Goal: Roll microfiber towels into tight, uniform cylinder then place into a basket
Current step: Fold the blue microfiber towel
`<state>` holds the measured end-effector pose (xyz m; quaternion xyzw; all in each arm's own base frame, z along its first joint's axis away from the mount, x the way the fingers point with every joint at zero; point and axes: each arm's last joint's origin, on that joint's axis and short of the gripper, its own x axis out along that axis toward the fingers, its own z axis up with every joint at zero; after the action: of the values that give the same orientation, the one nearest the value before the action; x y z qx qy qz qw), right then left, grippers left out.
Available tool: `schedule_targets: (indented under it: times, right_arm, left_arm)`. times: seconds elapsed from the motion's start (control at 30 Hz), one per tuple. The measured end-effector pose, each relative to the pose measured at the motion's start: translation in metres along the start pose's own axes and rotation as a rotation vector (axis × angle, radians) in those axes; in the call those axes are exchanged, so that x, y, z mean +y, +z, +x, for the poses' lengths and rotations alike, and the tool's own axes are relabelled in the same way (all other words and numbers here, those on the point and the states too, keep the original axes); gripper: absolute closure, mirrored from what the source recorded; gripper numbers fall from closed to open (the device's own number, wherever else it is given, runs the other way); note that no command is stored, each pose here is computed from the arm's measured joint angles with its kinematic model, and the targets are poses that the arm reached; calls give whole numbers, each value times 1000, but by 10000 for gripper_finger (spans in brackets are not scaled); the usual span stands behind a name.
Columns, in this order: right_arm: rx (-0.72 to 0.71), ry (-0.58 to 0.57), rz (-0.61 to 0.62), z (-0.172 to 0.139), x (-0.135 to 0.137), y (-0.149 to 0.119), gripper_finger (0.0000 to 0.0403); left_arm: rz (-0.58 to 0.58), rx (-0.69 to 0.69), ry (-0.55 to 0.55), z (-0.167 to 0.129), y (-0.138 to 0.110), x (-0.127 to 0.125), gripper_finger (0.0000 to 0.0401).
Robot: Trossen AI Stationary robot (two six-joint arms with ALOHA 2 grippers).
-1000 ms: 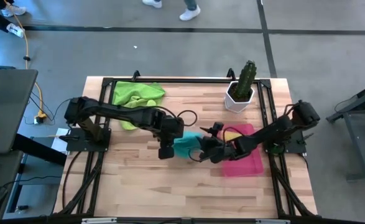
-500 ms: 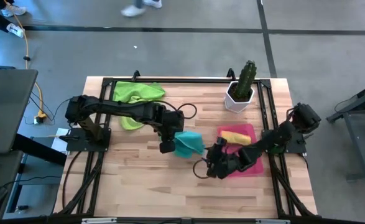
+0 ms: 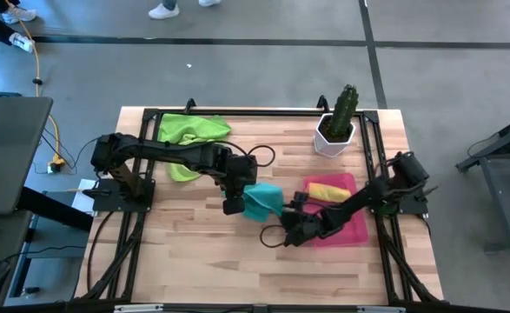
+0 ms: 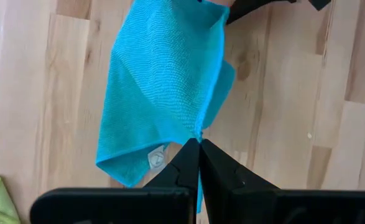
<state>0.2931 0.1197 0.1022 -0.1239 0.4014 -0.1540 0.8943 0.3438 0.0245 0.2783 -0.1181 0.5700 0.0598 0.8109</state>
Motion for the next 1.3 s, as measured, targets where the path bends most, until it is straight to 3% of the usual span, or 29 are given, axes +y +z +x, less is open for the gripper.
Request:
schedule_targets:
  times: [0.17,0.43,0.7,0.9,1.1,1.3]
  right_arm:
    - [-6,18,-2,7,-1,1,238]
    - [9,67,-8,7,1,1,384]
    - [-3,40,24,-10,-14,11,396]
    - [-66,-34,41,-30,-40,29,399]
    - [-106,-159,-113,-46,-67,64,402]
    - [-31,-353,-279,-60,-104,105,402]
  left_arm:
    - [-12,2,1,0,0,0,401]
    - [-20,53,11,0,-5,1,401]
    - [-16,107,30,-2,-12,-2,401]
    - [-24,106,225,-16,-22,-2,401]
    - [-19,24,454,-41,-33,-2,401]
    - [3,-117,688,-70,-42,-3,401]
